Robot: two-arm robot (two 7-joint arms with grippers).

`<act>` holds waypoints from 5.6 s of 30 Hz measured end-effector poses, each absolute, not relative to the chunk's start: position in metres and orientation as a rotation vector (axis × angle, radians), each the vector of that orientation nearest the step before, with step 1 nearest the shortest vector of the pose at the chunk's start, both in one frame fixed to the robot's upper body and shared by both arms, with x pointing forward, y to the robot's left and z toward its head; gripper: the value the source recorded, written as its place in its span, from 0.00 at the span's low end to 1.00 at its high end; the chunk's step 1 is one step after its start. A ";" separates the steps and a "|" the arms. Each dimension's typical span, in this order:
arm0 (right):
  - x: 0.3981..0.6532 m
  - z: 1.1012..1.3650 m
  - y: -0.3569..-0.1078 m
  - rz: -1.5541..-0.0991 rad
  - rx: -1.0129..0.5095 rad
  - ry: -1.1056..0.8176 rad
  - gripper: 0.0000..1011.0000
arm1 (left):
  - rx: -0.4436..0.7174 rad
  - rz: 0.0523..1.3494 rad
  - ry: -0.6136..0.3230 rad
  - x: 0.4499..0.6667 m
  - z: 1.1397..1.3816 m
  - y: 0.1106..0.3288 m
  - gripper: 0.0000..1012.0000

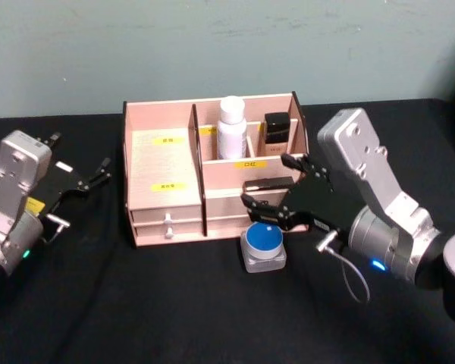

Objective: Pick up the facial cleanser and watermelon frost from the table and place them into the tiered storage box.

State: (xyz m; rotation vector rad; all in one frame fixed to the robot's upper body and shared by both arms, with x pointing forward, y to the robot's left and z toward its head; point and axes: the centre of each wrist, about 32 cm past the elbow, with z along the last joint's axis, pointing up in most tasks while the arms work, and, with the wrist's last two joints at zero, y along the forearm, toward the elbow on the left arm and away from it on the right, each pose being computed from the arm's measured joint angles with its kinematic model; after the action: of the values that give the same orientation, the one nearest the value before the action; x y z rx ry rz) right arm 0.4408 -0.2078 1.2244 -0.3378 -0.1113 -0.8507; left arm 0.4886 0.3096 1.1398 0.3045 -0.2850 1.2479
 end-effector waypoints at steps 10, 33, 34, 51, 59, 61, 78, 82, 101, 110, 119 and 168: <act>0.414 1.217 -0.205 -0.912 -0.410 -0.062 0.99 | 0.304 1.248 -0.285 0.489 1.140 0.310 1.00; 0.395 1.201 -0.197 -0.977 -0.487 0.113 0.99 | 0.304 1.248 -0.285 0.489 1.140 0.310 1.00; 0.395 1.200 -0.196 -0.977 -0.489 0.116 0.99 | 0.304 1.248 -0.285 0.489 1.140 0.310 1.00; 0.404 1.190 -0.191 -0.957 -0.495 0.142 0.99 | 0.305 1.248 -0.285 0.489 1.140 0.310 1.00; 0.409 1.186 -0.189 -0.949 -0.495 0.143 0.99 | 0.304 1.248 -0.285 0.489 1.140 0.310 1.00; 0.411 1.185 -0.188 -0.944 -0.493 0.143 0.99 | 0.305 1.248 -0.285 0.489 1.140 0.310 1.00; 0.426 1.175 -0.186 -0.933 -0.488 0.145 0.99 | 0.304 1.248 -0.285 0.489 1.140 0.310 1.00; 0.430 1.173 -0.186 -0.930 -0.486 0.143 0.99 | 0.304 1.248 -0.285 0.489 1.140 0.310 1.00; 0.439 1.167 -0.182 -0.914 -0.472 0.148 0.99 | 0.304 1.248 -0.285 0.489 1.140 0.310 1.00; 0.442 1.163 -0.180 -0.912 -0.482 0.147 0.99 | 0.305 1.248 -0.285 0.489 1.140 0.310 1.00; 0.442 1.163 -0.179 -0.914 -0.491 0.135 0.99 | 0.304 1.248 -0.285 0.489 1.140 0.310 1.00; 0.441 1.161 -0.183 -0.900 -0.466 0.134 0.73 | 0.304 1.248 -0.285 0.489 1.140 0.310 1.00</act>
State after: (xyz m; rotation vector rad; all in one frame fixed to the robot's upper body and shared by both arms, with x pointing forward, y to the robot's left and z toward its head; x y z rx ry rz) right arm 0.4410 -0.1826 1.1611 -0.4658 0.1339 -0.9001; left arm 0.4886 0.3097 1.1398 0.3045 -0.2850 1.2480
